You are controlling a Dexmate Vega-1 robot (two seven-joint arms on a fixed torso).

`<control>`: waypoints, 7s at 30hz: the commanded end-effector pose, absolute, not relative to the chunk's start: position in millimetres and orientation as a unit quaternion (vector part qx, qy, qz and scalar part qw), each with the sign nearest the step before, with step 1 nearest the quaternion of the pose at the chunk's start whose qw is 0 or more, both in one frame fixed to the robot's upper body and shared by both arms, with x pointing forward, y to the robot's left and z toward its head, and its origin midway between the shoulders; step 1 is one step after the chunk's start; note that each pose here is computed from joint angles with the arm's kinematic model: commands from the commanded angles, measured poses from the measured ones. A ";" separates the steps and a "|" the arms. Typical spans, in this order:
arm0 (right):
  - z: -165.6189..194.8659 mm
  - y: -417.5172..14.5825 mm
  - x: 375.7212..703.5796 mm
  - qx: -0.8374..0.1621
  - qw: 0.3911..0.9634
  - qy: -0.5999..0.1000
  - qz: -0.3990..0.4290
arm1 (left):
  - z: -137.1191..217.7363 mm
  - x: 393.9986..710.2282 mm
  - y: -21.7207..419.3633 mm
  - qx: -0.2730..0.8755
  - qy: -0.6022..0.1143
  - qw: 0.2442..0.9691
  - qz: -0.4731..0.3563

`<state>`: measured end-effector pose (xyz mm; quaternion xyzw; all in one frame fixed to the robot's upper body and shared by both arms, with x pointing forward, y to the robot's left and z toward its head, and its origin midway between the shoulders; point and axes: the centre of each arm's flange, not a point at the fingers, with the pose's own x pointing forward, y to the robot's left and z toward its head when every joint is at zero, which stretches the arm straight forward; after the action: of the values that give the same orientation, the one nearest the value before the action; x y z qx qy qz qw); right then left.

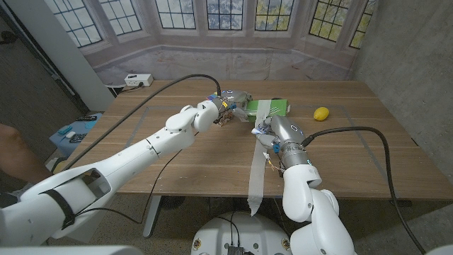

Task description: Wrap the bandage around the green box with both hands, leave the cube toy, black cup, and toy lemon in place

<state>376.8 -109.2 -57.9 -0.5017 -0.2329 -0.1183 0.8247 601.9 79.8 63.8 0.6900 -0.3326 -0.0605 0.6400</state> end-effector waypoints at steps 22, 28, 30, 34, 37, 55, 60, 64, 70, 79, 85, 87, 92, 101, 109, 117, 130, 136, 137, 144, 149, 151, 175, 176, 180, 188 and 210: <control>-81.5 -128.6 384.4 -0.437 0.880 -0.170 -0.082 | 82.3 587.9 81.2 0.687 -0.358 0.631 -0.046; -84.3 -130.0 387.6 -0.431 0.884 -0.160 -0.081 | 86.9 582.2 83.8 0.683 -0.369 0.629 -0.045; -84.8 -131.1 389.1 -0.429 0.886 -0.157 -0.080 | 88.2 579.9 83.7 0.682 -0.372 0.628 -0.045; -85.9 -133.6 394.0 -0.422 0.890 -0.152 -0.079 | 90.4 576.0 82.6 0.680 -0.379 0.626 -0.046; -86.8 -135.3 398.6 -0.419 0.892 -0.149 -0.077 | 91.7 573.8 81.7 0.679 -0.382 0.626 -0.046; -91.7 -147.3 417.8 -0.391 0.909 -0.127 -0.064 | 96.1 559.4 78.1 0.664 -0.400 0.629 -0.063; -92.5 -147.5 420.3 -0.388 0.911 -0.127 -0.064 | 94.6 559.2 78.4 0.665 -0.399 0.628 -0.067; -93.2 -147.7 422.9 -0.386 0.912 -0.126 -0.064 | 94.3 559.0 78.9 0.665 -0.400 0.627 -0.069; -93.1 -149.0 427.3 -0.388 0.911 -0.124 -0.067 | 93.5 558.9 78.5 0.665 -0.401 0.626 -0.074; -94.4 -151.2 435.8 -0.391 0.910 -0.120 -0.071 | 92.0 558.1 78.3 0.668 -0.400 0.623 -0.077; -95.6 -154.4 440.4 -0.395 0.908 -0.118 -0.075 | 91.5 556.6 77.1 0.668 -0.403 0.620 -0.078; -96.0 -155.5 442.3 -0.397 0.907 -0.117 -0.077 | 91.1 555.9 76.4 0.669 -0.404 0.619 -0.079; -97.7 -158.0 448.4 -0.399 0.906 -0.117 -0.077 | 90.8 554.0 74.7 0.669 -0.406 0.618 -0.079; -100.8 -165.7 461.9 -0.406 0.903 -0.113 -0.082 | 90.2 550.5 71.1 0.669 -0.406 0.617 -0.079; -103.6 -169.9 472.0 -0.411 0.901 -0.111 -0.086 | 89.9 548.2 70.5 0.669 -0.405 0.618 -0.080; -104.3 -173.8 480.3 -0.415 0.899 -0.109 -0.089 | 89.3 546.7 70.0 0.666 -0.405 0.621 -0.084; -106.8 -184.6 492.0 -0.421 0.895 -0.102 -0.102 | 90.7 545.7 71.4 0.655 -0.406 0.630 -0.093; -105.4 -188.8 496.8 -0.422 0.894 -0.103 -0.108 | 91.1 544.4 71.3 0.655 -0.407 0.629 -0.094; -105.3 -189.4 497.9 -0.421 0.894 -0.104 -0.109 | 91.1 544.2 71.3 0.656 -0.407 0.629 -0.094; -102.3 -195.1 504.9 -0.426 0.891 -0.106 -0.118 | 90.8 542.1 71.5 0.653 -0.407 0.631 -0.099; -99.4 -199.9 509.2 -0.427 0.889 -0.108 -0.123 | 88.6 540.7 71.1 0.654 -0.406 0.631 -0.103; -98.2 -201.2 511.2 -0.428 0.889 -0.108 -0.124 | 86.8 540.1 70.7 0.656 -0.404 0.628 -0.103; -91.1 -206.6 533.9 -0.432 0.886 -0.113 -0.122 | 71.9 535.9 67.9 0.658 -0.395 0.629 -0.128; -90.7 -207.0 534.5 -0.433 0.886 -0.113 -0.122 | 71.9 536.0 68.2 0.657 -0.394 0.629 -0.129; -88.6 -209.8 537.9 -0.436 0.884 -0.114 -0.124 | 71.1 536.5 69.6 0.657 -0.393 0.630 -0.132; -83.6 -216.5 545.6 -0.438 0.882 -0.117 -0.130 | 71.7 535.3 72.2 0.656 -0.391 0.631 -0.133; -83.0 -233.5 552.7 -0.438 0.880 -0.114 -0.142 | 66.7 530.5 77.0 0.644 -0.384 0.646 -0.144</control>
<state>547.5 -222.6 -82.4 -0.4385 -0.1195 -0.1362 0.8803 533.0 74.1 69.2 0.6464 -0.3890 -0.1432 0.6405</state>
